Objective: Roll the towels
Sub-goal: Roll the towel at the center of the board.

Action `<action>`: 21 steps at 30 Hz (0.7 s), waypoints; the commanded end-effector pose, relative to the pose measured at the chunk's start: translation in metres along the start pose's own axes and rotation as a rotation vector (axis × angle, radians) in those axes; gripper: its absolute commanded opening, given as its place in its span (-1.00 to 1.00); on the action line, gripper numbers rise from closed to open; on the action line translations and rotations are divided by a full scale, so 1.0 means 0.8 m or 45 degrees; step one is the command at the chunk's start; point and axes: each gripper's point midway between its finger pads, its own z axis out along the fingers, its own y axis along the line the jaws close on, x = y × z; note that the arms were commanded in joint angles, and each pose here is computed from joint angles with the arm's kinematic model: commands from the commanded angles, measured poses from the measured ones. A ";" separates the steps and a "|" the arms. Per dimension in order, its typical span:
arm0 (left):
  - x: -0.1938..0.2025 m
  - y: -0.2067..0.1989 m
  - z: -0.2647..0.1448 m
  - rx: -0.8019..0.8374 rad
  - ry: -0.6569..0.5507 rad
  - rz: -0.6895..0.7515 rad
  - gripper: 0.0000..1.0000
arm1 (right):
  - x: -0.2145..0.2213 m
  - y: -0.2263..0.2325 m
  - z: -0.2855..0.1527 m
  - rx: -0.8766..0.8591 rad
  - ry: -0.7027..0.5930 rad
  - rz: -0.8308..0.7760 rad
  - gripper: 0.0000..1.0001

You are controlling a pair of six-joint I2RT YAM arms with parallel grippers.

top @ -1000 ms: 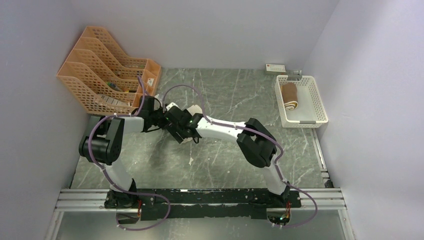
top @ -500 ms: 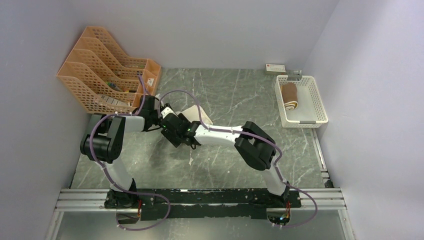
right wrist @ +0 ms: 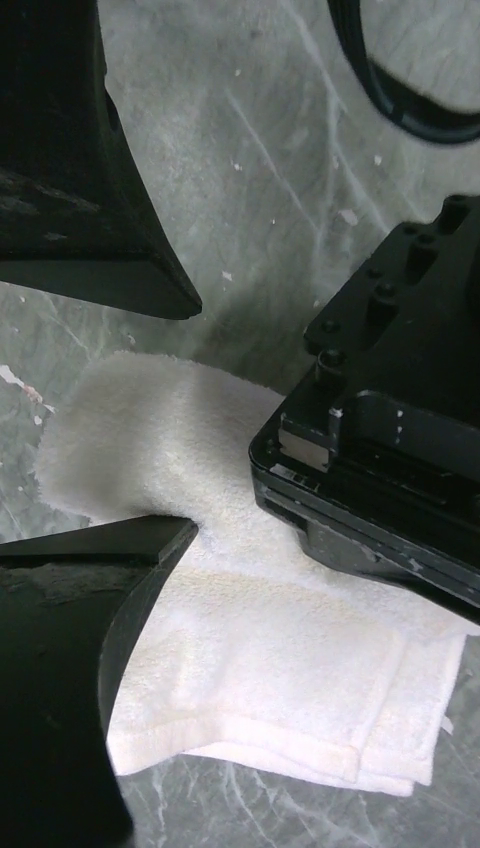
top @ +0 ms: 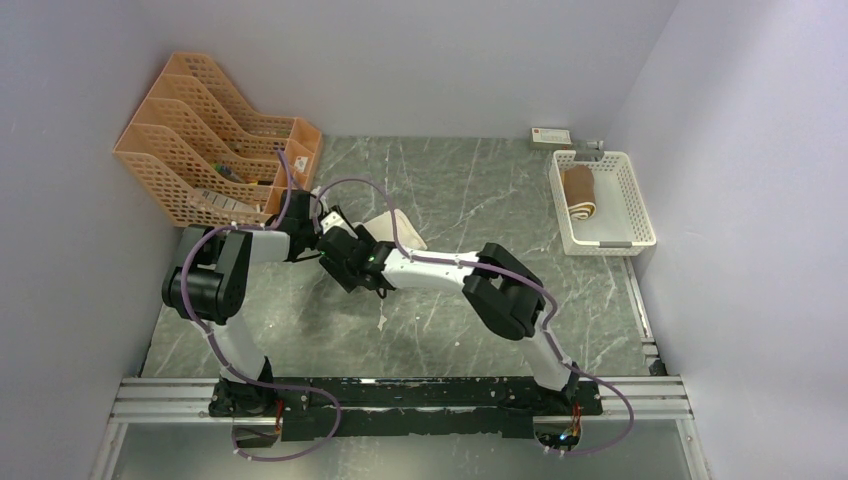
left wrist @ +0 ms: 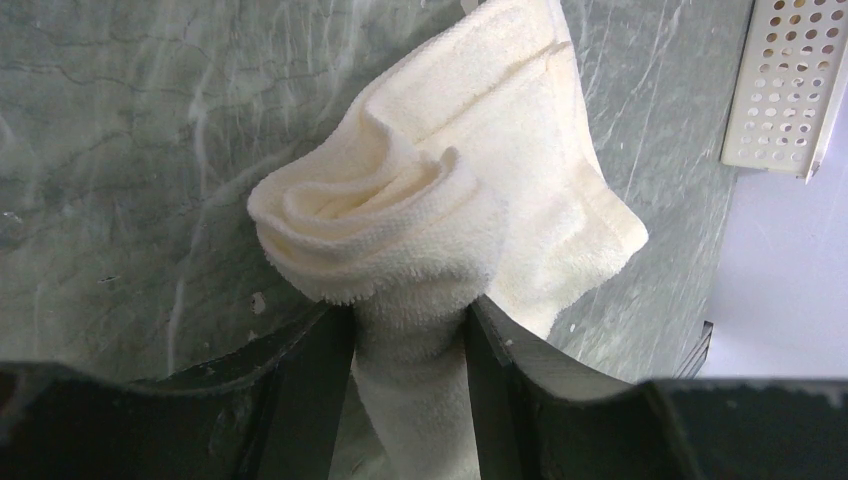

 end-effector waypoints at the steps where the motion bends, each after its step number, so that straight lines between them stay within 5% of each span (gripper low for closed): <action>1: 0.039 0.042 0.007 -0.140 0.111 -0.032 0.13 | 0.009 -0.002 0.010 0.073 0.047 0.027 0.43; 9: 0.039 0.044 0.006 -0.144 0.116 -0.033 0.12 | 0.021 -0.005 0.019 0.123 0.093 0.018 0.44; 11: 0.040 0.045 0.006 -0.145 0.117 -0.035 0.12 | 0.025 -0.006 0.022 0.133 0.108 0.013 0.36; 17: 0.042 0.046 0.006 -0.148 0.124 -0.036 0.12 | 0.029 0.001 0.025 0.115 0.116 0.049 -0.29; 21: 0.043 0.048 0.006 -0.153 0.127 -0.038 0.12 | 0.022 0.005 0.021 0.082 0.088 0.076 -0.37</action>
